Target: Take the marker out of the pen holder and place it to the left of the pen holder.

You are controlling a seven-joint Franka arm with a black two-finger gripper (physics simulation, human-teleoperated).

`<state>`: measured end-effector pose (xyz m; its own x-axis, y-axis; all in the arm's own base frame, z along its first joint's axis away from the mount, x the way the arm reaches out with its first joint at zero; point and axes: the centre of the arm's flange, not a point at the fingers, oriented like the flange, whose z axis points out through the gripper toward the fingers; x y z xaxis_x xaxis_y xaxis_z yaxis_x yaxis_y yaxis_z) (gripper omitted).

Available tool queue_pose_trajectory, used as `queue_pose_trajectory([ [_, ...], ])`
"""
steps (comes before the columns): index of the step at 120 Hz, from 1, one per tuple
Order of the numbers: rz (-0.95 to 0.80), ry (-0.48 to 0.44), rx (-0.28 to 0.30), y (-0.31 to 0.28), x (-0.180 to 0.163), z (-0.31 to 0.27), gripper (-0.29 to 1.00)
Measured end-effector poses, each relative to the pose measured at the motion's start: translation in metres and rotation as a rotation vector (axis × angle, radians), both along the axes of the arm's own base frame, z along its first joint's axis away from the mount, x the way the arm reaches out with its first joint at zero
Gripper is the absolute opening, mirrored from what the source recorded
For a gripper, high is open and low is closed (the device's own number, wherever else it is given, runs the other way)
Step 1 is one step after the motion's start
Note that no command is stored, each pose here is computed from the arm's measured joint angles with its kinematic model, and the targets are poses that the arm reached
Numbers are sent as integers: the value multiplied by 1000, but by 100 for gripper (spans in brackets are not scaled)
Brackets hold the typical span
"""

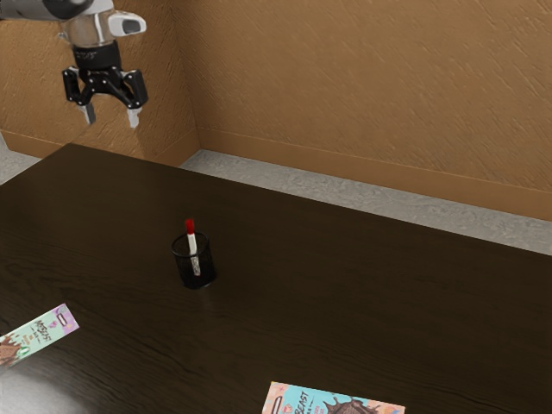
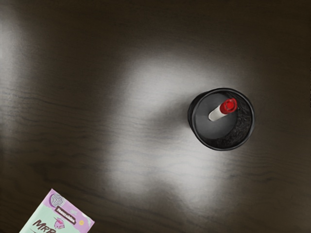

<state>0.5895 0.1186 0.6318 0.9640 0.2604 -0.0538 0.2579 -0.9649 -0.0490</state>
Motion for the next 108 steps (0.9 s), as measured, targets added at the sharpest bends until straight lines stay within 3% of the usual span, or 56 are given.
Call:
queue_pose_trajectory([
  [20, -37, -56, 9, -3, 8, 6, 68],
  [28, -49, -83, -35, -7, 11, 7, 68],
  [48, -52, -9, -139, -20, 62, -90, 68],
  [69, -20, 55, -189, -20, 79, -161, 68],
  [84, 12, 71, -197, -14, 70, -194, 68],
  [108, 15, 35, -128, -39, 48, -203, 68],
])
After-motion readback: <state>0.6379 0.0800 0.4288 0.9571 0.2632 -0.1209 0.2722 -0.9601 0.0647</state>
